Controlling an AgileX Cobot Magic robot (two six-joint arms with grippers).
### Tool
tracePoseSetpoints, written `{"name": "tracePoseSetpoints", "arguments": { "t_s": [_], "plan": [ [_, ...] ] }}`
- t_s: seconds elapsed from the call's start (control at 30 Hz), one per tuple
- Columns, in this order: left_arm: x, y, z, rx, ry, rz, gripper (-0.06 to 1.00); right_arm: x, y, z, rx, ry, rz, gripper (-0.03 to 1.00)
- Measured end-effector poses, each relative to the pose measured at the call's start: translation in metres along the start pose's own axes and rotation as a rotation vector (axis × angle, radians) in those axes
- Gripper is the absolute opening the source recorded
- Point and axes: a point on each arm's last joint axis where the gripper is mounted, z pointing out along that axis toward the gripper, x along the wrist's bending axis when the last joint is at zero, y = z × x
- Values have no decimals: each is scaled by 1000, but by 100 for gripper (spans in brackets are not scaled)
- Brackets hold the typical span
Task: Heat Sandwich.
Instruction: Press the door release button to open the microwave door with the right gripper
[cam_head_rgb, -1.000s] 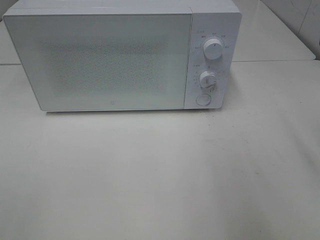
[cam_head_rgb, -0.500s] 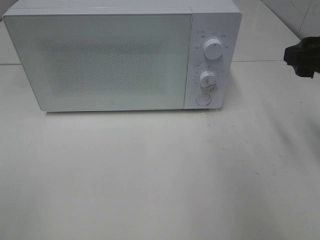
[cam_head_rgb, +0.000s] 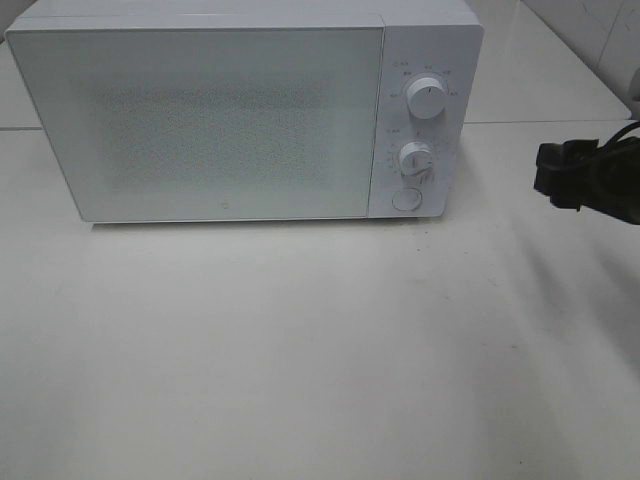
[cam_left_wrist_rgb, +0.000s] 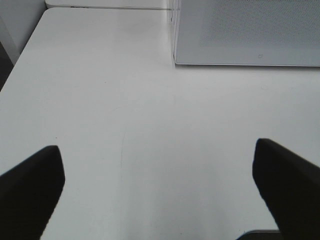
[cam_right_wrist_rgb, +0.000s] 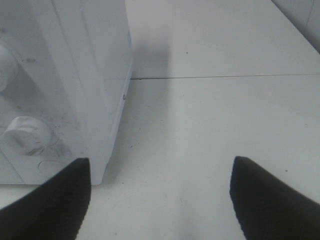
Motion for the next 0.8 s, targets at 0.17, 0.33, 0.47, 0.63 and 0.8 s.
{"name": "tracePoseSetpoints", "arguments": {
  "t_s": [0.17, 0.33, 0.47, 0.63, 0.8],
  "plan": [
    [0, 0, 0, 0, 0, 0, 97, 22, -12, 2, -1, 21, -33, 75],
    [0, 0, 0, 0, 0, 0, 97, 40, -22, 5, -18, 17, -26, 75],
    [0, 0, 0, 0, 0, 0, 97, 55, -31, 6, -25, 29, -48, 75],
    [0, 0, 0, 0, 0, 0, 97, 72, -45, 6, -1, 30, -49, 75],
    [0, 0, 0, 0, 0, 0, 97, 84, -59, 4, 40, 22, -49, 75]
  ]
}}
